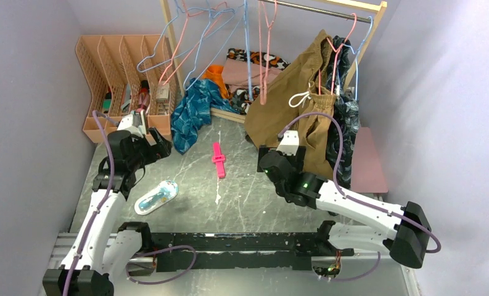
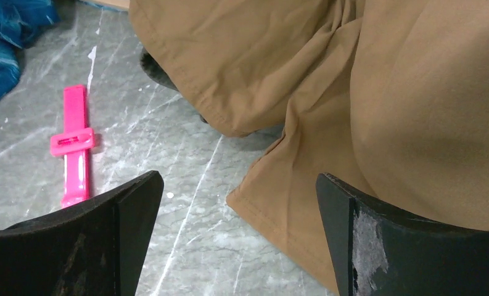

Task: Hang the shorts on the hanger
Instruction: Adjust the shorts at the center of the board.

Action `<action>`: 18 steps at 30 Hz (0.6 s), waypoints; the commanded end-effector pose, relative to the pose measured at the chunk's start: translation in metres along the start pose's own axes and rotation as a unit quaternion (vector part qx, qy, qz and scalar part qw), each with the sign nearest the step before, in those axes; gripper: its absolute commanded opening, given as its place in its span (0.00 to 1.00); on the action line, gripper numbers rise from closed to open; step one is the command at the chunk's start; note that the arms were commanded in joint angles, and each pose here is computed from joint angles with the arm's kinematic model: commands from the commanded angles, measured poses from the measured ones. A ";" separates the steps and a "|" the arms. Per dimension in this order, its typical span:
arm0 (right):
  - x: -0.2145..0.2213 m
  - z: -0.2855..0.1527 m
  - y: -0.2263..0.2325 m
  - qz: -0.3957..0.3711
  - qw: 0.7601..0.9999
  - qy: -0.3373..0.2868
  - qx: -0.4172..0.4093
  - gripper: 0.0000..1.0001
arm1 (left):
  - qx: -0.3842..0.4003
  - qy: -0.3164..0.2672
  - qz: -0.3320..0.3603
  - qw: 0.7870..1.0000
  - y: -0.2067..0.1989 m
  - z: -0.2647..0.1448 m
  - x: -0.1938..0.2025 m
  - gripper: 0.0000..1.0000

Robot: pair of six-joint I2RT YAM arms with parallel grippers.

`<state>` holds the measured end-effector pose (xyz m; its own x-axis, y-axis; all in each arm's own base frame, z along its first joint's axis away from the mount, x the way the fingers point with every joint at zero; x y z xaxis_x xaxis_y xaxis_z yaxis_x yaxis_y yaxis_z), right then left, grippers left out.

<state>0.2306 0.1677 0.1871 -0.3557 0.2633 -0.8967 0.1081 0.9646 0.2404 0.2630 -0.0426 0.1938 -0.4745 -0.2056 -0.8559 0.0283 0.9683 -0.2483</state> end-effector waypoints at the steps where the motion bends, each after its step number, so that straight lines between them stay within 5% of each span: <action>1: -0.010 -0.003 0.005 -0.016 1.000 0.001 -0.010 1.00 | 0.006 -0.012 0.024 1.000 -0.007 0.001 -0.011 0.99; 7: -0.019 -0.023 0.027 -0.026 0.988 0.000 -0.154 1.00 | 0.003 -0.031 0.036 0.999 -0.008 -0.004 -0.016 0.99; 18: -0.028 -0.009 0.023 0.002 0.995 -0.033 -0.091 0.98 | -0.027 -0.064 0.091 0.993 -0.013 -0.016 -0.025 0.99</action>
<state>0.2235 0.1860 0.2151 -0.3517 0.2089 -0.9125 -0.1425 0.9515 0.2727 0.2587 -0.0544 0.2063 -0.4197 -0.0580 -0.9058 0.0774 0.9920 -0.0994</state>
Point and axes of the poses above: each gripper's point midway between its finger pads, its own z axis out along the fingers, its own y axis along the line the jaws close on, x = y × z, the point moved 3 cm from there along -z, back along the fingers, and after that the axes turned 13 degrees about z, right-handed, at the moved point
